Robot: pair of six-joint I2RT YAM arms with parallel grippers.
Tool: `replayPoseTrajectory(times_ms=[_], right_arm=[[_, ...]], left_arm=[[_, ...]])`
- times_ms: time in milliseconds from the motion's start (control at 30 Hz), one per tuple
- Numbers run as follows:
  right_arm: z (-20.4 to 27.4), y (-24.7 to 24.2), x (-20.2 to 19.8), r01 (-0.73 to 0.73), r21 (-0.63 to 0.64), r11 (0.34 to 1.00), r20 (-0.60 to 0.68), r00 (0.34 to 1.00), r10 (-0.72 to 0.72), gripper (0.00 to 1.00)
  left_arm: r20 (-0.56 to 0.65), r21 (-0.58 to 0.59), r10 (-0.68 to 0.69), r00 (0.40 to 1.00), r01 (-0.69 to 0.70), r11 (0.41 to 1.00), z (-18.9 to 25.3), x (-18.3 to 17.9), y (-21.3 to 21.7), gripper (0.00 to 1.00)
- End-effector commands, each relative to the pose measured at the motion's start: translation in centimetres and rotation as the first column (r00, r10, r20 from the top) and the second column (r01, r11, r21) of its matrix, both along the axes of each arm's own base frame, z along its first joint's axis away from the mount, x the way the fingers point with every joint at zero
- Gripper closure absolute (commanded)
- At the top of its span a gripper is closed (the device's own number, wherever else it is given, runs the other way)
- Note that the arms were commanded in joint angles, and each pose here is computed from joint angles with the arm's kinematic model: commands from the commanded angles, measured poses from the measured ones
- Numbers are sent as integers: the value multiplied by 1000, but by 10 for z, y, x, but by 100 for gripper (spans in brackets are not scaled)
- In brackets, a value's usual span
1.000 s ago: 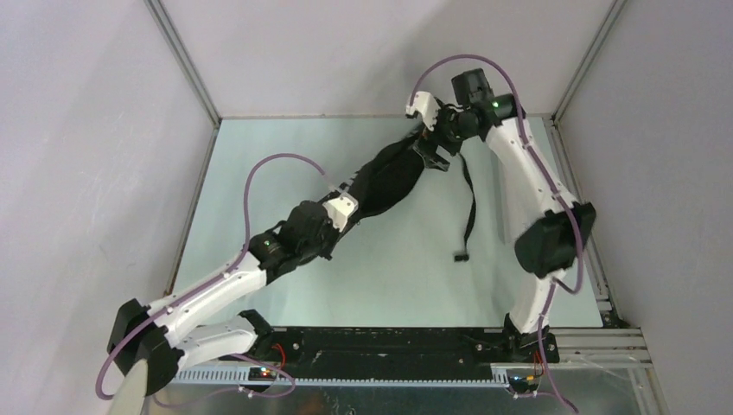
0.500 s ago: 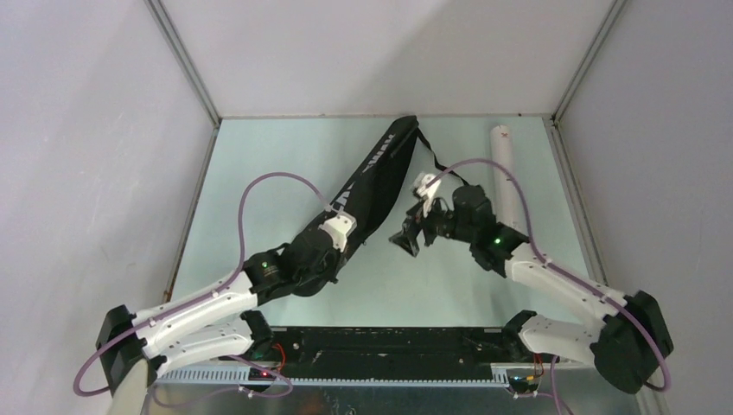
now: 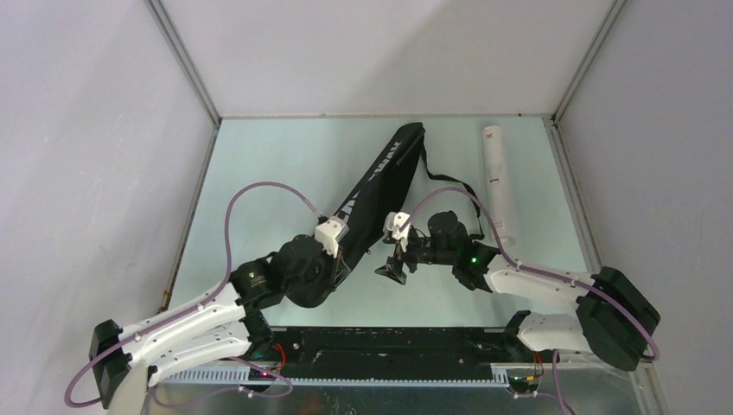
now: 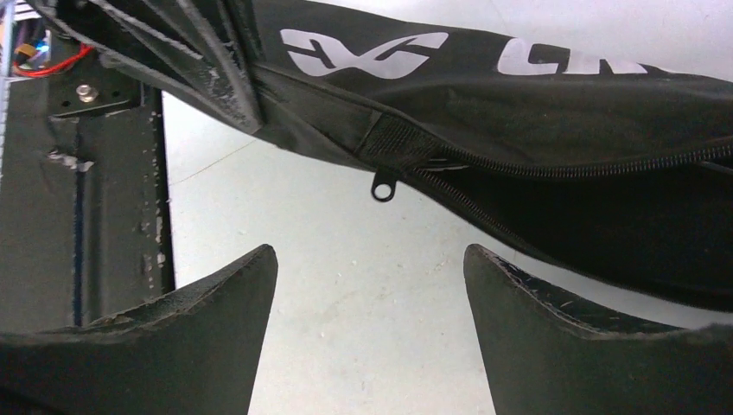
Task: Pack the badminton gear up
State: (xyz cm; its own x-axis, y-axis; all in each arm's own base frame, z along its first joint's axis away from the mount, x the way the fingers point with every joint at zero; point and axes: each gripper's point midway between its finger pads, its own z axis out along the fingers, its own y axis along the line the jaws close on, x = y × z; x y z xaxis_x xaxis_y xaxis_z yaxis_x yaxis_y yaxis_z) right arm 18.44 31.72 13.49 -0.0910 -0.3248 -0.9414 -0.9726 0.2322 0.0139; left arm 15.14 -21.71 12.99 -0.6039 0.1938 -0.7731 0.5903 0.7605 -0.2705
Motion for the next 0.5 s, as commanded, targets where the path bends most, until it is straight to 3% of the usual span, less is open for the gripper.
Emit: replayPoseTrajectory(times_ms=[0, 467], right_arm=[[16, 18, 17, 12, 73, 997, 130, 991, -21, 19], [6, 45, 29, 23, 73, 997, 207, 978, -38, 36]], left_arm=[[13, -112, -47, 999, 48, 993, 31, -6, -18, 100], [-5, -133, -61, 998, 60, 989, 37, -12, -21, 100]])
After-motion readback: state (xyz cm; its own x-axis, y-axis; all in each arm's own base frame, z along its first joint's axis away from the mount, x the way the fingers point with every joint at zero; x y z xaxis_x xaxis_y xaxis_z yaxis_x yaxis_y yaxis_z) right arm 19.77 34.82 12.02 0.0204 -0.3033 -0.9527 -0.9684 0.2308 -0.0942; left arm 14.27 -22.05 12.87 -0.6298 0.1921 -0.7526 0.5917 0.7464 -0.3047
